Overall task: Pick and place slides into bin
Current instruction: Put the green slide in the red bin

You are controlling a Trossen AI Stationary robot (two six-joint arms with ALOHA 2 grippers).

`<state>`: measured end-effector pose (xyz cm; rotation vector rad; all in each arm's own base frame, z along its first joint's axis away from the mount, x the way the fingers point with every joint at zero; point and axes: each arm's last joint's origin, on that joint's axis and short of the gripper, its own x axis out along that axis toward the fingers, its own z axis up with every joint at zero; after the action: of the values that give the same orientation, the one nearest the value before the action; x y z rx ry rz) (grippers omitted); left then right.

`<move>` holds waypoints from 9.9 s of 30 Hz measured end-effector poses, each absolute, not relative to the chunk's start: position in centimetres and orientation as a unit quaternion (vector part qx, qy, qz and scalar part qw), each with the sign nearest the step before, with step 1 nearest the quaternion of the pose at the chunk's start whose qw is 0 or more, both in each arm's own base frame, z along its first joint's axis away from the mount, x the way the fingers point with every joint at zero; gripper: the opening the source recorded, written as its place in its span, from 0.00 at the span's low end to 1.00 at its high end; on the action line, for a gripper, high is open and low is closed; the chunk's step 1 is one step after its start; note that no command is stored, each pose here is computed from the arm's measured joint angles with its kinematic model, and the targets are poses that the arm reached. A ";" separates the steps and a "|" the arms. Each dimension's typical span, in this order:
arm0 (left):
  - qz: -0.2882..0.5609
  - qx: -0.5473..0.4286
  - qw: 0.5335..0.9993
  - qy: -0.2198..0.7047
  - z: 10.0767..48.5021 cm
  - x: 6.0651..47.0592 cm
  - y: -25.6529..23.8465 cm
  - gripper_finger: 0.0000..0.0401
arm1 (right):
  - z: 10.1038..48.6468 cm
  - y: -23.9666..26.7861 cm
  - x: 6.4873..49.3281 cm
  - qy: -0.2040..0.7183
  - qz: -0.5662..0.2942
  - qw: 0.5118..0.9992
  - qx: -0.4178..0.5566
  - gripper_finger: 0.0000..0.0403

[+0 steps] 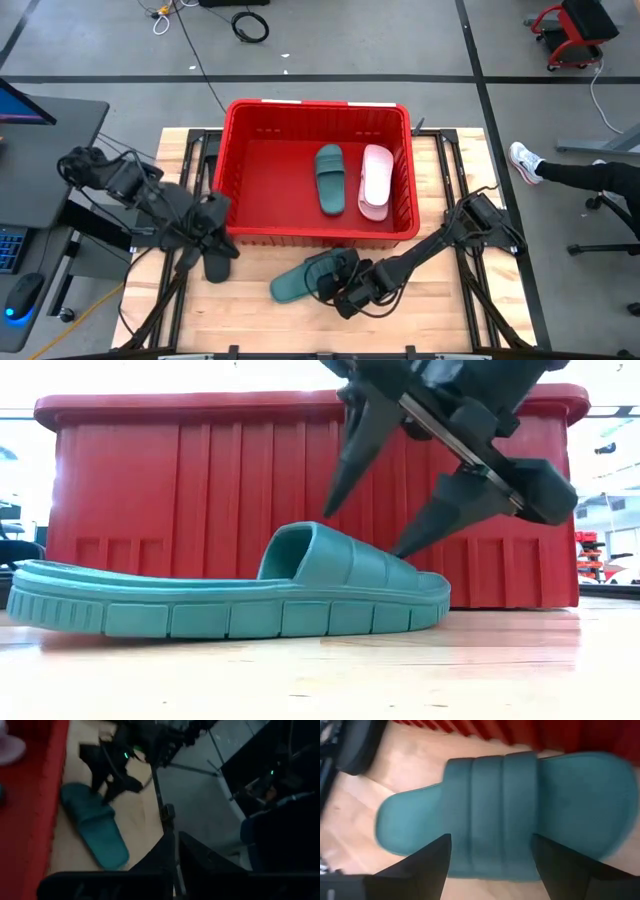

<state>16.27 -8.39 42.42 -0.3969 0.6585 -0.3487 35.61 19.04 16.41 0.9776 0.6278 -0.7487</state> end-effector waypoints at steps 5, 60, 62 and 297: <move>-0.163 -0.187 0.914 0.321 41.9 16.1 -9.3 0.05 | 16.0 18.6 35.0 0.317 -0.370 0.757 0.435 0.70; -0.170 -0.099 0.969 0.153 43.8 17.8 -12.9 0.09 | 19.4 21.8 38.3 0.240 -0.096 0.908 0.329 0.02; -0.171 -0.099 0.967 0.163 43.6 17.8 -12.9 0.10 | 21.5 22.7 38.6 0.252 -0.074 0.918 0.297 0.02; 0.385 0.148 0.889 0.201 44.0 9.3 0.1 0.44 | 28.2 -18.7 36.2 0.203 -0.191 0.811 0.514 0.15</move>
<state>9.34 0.10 43.95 0.3070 0.4168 0.7997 36.21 -18.70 28.22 1.0970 0.4344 -0.4079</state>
